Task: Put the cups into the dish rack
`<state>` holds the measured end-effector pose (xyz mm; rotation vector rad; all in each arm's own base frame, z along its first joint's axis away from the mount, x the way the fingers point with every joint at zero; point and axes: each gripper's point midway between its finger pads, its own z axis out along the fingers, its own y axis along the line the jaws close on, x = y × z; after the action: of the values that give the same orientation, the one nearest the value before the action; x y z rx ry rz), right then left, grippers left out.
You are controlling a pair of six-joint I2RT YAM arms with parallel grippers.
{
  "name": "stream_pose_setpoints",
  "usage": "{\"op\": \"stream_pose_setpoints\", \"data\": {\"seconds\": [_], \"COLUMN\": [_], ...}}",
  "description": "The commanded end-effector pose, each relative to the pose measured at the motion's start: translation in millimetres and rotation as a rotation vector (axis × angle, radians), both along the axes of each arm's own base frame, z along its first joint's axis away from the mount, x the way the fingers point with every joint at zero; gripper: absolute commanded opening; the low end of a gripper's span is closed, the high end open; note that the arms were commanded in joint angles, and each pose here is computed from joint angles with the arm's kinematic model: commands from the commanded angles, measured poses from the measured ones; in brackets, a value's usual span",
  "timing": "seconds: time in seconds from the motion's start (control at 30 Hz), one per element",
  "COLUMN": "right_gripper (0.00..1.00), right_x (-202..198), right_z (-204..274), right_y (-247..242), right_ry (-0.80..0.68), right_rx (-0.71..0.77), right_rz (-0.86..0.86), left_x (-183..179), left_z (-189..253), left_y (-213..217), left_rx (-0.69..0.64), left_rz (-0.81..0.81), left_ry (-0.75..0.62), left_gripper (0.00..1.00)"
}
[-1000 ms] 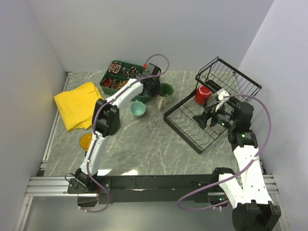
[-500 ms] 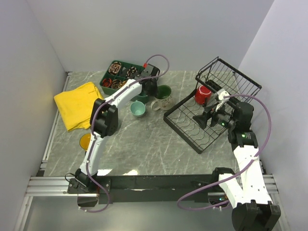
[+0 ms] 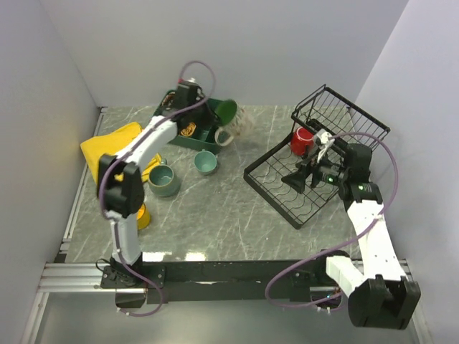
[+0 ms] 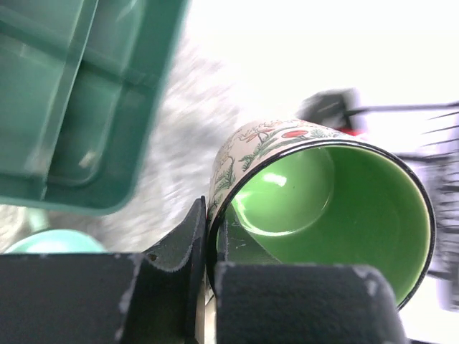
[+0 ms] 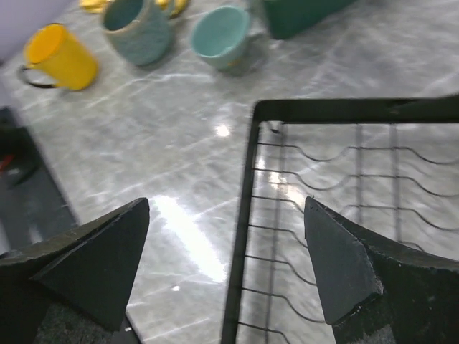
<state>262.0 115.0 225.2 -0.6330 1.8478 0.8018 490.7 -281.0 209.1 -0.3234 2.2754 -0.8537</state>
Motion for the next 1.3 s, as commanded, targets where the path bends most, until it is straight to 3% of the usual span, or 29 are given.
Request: {"op": "stream_pose_setpoints", "data": {"seconds": [0.0, 0.17, 0.3, 0.5, 0.77, 1.03, 1.27], "right_gripper": [0.95, 0.95, 0.97, 1.0, 1.0, 1.0, 1.0], "right_x": [-6.3, -5.0, -3.7, 1.6, -3.5, 4.9, 4.7], "right_z": [41.9, 83.3, 128.4, 183.5, 214.0, 209.7, 223.6], "right_y": [26.0, 60.9, 90.9, 111.1, 129.9, 129.0, 136.7], "right_ry": [-0.05, -0.052, -0.152, -0.142, 0.027, 0.08, 0.13], "right_rx": [0.07, 0.191, 0.3, 0.523, 0.664, 0.652, 0.676], "right_rz": [0.154, 0.197, 0.236, 0.258, 0.322, 0.254, 0.296], "left_x": [-27.5, -67.8, -94.5, -125.5, -154.5, -168.6, -178.2], "left_z": [185.9, 235.2, 261.6, 290.1, 313.0, 320.3, 317.7], "left_y": [-4.9, 10.7, 22.8, 27.3, 14.2, 17.0, 16.1], "left_rx": [-0.444, -0.785, -1.032, -1.218, -1.302, -1.308, -1.311], "left_rz": [-0.041, 0.0, 0.038, 0.046, -0.017, -0.037, -0.057], "left_ry": [-0.354, -0.391, -0.344, -0.296, -0.274, -0.288, -0.27], "left_gripper": [0.01, 0.01, 0.01, 0.01, 0.01, 0.01, 0.01]}}
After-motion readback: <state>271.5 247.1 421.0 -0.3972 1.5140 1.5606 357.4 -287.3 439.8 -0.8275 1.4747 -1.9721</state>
